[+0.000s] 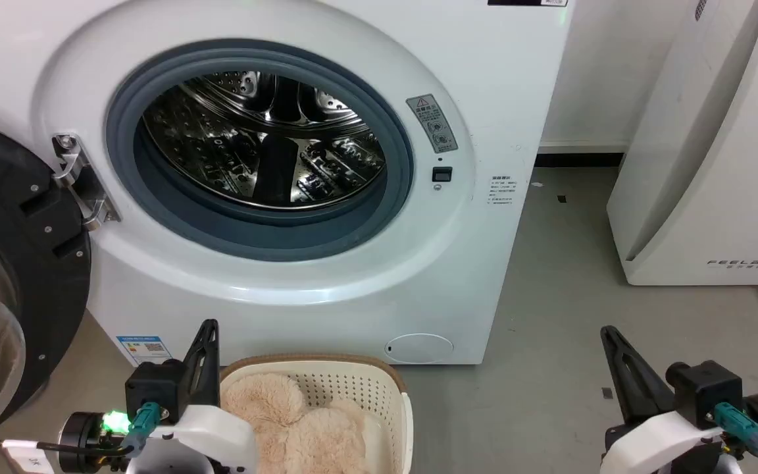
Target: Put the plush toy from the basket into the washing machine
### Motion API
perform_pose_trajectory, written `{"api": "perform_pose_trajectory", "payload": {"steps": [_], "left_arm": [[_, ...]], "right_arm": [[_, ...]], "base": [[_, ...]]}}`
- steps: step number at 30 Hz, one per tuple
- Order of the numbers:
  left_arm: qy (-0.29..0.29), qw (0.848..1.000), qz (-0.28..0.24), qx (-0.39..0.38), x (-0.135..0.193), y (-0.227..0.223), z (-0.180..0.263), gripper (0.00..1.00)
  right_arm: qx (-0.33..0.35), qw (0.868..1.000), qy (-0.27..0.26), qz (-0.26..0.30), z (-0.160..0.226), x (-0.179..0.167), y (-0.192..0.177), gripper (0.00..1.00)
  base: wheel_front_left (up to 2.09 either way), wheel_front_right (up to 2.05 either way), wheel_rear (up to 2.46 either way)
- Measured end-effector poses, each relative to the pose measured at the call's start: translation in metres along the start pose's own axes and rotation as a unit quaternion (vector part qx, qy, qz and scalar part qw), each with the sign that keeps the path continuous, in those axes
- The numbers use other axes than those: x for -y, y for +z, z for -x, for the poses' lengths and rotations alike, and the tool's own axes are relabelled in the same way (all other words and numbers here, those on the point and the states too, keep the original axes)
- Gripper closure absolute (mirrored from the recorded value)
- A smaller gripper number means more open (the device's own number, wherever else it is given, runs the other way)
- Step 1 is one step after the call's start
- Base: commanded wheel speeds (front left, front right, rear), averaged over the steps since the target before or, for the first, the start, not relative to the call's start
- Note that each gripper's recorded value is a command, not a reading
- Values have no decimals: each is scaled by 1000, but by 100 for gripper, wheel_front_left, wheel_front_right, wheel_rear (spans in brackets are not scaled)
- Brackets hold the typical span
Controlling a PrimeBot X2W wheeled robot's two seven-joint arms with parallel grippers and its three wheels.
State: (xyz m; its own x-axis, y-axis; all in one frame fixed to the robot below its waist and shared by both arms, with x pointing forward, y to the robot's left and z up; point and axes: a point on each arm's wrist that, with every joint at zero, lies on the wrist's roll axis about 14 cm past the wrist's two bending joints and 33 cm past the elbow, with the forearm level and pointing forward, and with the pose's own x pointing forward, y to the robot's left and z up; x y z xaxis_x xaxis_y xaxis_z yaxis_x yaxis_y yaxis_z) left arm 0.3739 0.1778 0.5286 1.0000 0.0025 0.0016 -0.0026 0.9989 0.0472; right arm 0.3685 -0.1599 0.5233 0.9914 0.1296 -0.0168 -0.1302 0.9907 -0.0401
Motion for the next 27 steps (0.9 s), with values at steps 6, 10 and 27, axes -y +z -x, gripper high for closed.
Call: {"api": "perform_pose_trajectory", "payload": {"steps": [6, 10, 27], "left_arm": [[0, 1000, 0, 0, 0, 0, 0, 100], [0, 1000, 0, 0, 0, 0, 0, 100], [0, 1000, 0, 0, 0, 0, 0, 100]], "right_arm": [[0, 1000, 0, 0, 0, 0, 0, 100], [0, 1000, 0, 0, 0, 0, 0, 100], [0, 1000, 0, 0, 0, 0, 0, 100]], "base": [[0, 0, 0], [0, 0, 0], [0, 0, 0]]}}
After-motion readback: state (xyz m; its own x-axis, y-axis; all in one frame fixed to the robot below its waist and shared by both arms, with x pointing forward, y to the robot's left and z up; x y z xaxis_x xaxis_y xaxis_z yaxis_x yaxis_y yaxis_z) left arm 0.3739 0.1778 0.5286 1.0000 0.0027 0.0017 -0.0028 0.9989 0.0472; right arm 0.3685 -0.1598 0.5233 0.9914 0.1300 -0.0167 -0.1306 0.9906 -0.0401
